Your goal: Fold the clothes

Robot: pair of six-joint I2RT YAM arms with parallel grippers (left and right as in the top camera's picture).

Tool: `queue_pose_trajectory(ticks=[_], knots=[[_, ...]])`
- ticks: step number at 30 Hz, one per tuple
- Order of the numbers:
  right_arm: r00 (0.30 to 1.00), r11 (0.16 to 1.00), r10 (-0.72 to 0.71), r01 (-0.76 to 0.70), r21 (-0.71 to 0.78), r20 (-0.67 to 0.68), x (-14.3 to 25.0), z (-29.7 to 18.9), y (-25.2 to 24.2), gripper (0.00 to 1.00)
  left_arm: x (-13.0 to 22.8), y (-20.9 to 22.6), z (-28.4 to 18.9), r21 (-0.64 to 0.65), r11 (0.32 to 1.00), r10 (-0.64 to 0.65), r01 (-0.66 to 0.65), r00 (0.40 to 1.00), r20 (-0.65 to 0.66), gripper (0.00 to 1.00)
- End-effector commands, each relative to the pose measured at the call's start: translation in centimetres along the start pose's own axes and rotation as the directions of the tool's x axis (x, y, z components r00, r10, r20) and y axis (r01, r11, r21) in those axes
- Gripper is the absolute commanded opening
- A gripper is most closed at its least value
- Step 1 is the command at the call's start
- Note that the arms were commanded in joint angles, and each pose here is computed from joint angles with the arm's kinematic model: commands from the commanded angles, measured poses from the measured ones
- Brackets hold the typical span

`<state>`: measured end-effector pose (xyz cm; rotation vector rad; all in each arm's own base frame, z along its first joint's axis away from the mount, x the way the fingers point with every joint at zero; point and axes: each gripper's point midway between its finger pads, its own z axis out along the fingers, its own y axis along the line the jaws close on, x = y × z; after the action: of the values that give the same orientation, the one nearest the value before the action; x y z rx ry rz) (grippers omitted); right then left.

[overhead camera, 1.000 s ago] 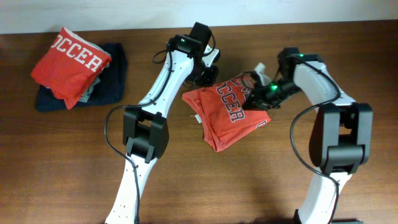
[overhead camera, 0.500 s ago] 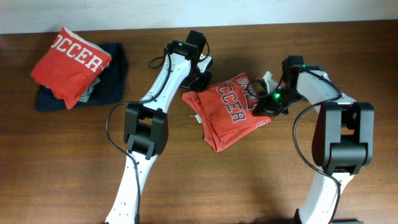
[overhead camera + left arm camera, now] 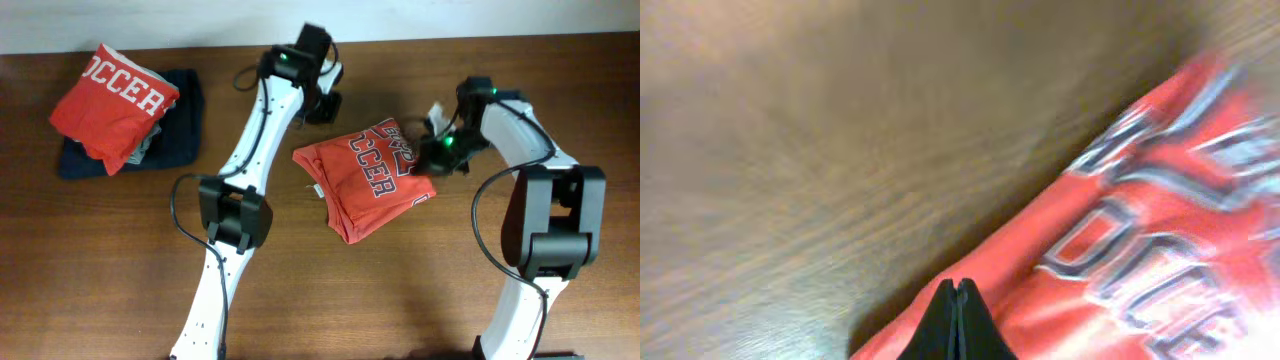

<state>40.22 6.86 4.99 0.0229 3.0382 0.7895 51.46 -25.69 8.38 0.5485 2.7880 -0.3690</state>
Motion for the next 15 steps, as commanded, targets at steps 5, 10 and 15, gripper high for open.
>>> queue_pose_trajectory(ticks=[5,10,15], knots=[[0.977,0.997,-0.08,0.077,0.025,0.199,-5.7,-2.7,1.3,0.04,0.0,-0.1,-2.9,-0.01,0.998,-0.064,0.064,0.998,0.015,0.05],[0.967,0.997,-0.077,0.075,0.02,0.243,-7.5,-1.0,0.8,0.04,2.5,0.0,-1.5,-0.009,0.995,-0.095,0.095,0.991,-0.094,0.05],[0.97,0.995,-0.097,0.095,0.018,0.223,-7.9,2.0,0.8,0.05,4.3,0.4,0.5,-0.024,0.991,-0.13,0.128,0.976,-0.173,0.05]])
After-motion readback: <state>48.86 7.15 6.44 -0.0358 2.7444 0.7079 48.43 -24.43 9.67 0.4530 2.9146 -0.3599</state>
